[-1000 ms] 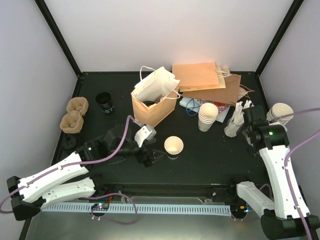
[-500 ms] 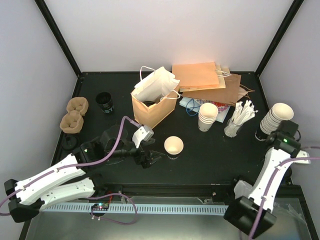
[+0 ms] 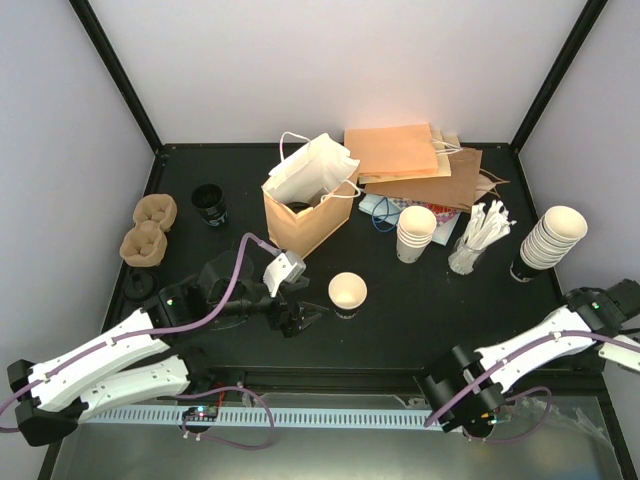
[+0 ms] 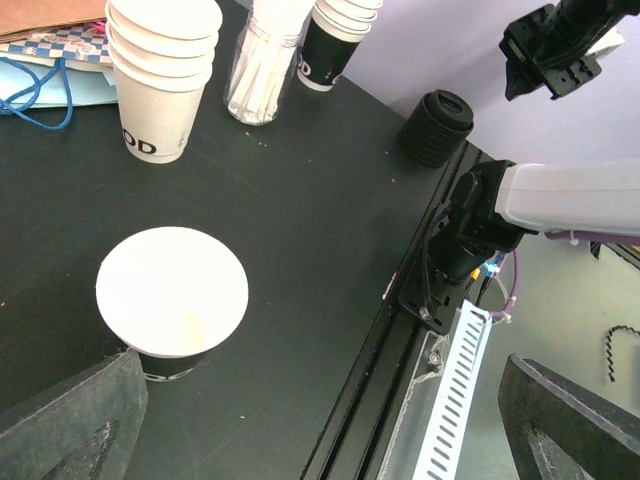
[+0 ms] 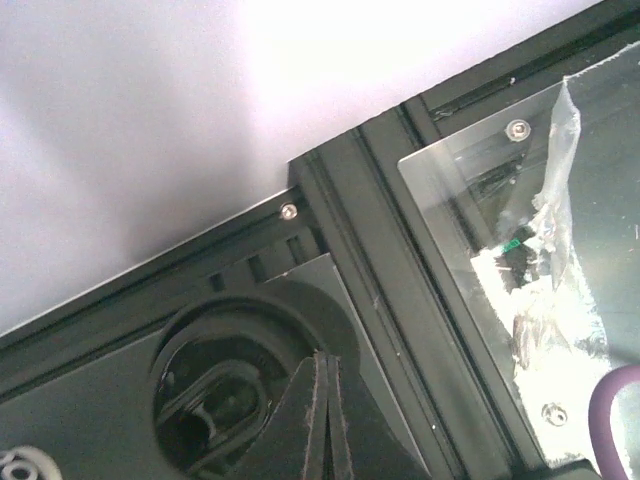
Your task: Pack the takeout coffee
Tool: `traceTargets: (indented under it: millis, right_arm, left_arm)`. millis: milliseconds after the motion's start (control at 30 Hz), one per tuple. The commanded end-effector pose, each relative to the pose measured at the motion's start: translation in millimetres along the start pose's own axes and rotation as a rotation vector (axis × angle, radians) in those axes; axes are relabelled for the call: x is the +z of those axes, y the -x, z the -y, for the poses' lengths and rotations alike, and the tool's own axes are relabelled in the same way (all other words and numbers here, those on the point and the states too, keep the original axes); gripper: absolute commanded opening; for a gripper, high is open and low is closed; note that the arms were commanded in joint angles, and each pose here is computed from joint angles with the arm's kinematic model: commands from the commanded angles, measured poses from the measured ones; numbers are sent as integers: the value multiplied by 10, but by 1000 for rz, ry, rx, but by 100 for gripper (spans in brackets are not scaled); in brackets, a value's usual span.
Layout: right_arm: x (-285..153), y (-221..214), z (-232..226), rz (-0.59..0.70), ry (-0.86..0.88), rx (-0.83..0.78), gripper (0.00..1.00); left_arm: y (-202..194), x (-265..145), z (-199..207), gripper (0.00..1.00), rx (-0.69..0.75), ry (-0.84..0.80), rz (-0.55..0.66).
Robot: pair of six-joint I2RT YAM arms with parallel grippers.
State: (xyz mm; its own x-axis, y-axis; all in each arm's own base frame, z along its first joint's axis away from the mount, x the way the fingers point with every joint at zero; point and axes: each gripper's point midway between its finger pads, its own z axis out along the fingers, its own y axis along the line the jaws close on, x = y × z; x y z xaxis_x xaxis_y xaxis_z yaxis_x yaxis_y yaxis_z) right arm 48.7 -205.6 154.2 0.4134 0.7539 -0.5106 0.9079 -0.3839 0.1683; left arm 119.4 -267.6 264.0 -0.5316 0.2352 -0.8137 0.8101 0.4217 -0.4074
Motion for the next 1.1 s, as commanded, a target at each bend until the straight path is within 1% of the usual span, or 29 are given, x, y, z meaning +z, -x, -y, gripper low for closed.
traceTargets:
  millis: [0,267,333,500,633,833,1067]
  right_arm:
    - [168,143,-9,25,12,40,1]
    - [503,232,254,67,-33,191,1]
    - [612,222,267,58,-24,213,1]
    - [893,109,291,-45,-35,233,1]
    - [1089,-12,286,-137,20,294,1]
    - [1218,-92,218,-201,58,345,1]
    - [1395,-319,61,-360,101,375,1]
  left_arm:
    - [35,-43,-4,99,17,13,14]
    - [26,-8,-24,99,36,25,-10]
    - [66,-2,-26,99,47,34,-14]
    - [159,34,-41,99,67,52,-8]
    - [237,58,-32,99,74,50,14]
    - [272,117,-42,99,68,53,14]
    - [303,174,-53,99,70,60,0]
